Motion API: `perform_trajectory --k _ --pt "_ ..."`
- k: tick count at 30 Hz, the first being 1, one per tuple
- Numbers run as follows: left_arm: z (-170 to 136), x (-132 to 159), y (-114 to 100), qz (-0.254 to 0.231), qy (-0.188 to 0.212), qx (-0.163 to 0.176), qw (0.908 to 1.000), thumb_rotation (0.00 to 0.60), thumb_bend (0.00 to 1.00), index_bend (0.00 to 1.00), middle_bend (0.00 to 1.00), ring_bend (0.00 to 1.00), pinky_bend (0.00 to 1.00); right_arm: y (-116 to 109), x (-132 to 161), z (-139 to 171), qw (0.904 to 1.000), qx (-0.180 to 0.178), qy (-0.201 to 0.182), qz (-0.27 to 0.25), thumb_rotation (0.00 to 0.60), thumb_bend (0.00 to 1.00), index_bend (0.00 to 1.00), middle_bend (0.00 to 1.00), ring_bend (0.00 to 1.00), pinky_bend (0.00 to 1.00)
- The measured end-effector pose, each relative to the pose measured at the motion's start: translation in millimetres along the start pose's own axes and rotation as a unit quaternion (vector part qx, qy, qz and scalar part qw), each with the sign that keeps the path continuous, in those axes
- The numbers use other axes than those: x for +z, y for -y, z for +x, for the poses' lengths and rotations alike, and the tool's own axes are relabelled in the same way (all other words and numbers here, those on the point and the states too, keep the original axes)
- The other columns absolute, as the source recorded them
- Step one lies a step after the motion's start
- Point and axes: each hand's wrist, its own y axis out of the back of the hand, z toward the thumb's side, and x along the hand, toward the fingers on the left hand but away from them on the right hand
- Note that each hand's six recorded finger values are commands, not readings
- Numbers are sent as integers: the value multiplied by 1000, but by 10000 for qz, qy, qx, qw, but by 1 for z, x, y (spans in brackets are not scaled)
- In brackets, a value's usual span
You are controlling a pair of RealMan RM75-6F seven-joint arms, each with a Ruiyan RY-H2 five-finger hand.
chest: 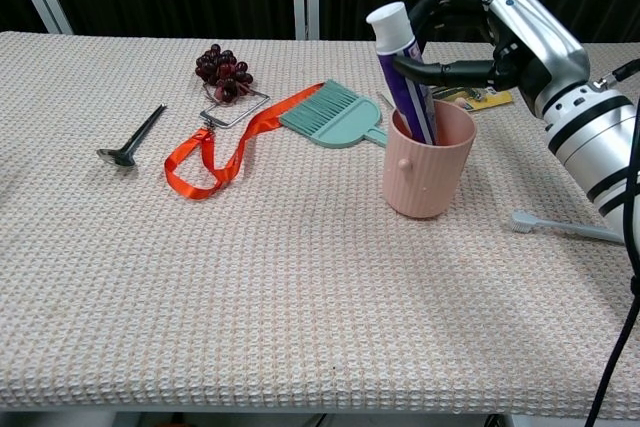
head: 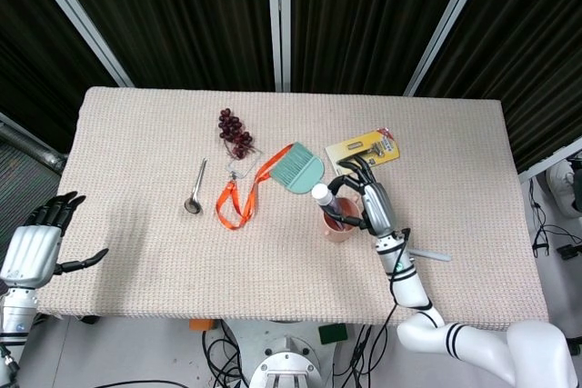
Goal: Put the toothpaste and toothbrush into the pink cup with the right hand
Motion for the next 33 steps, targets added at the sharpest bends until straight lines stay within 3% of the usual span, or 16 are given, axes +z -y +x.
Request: perform_trajectory --k 17,27,33 --pt "-2 4 0 -95 6 -7 10000 239 75 120 89 95 209 6 -13 9 9996 262 55 23 600 697 676 615 134 0" --pt "0 6 0 -198 47 7 9998 235 75 120 89 95 209 7 -18 10 9992 381 146 20 600 612 513 507 45 0" --pt "0 6 -2 -197 47 36 9998 237 75 120 89 95 209 6 -21 11 9988 411 245 -54 600 603 470 476 31 0"
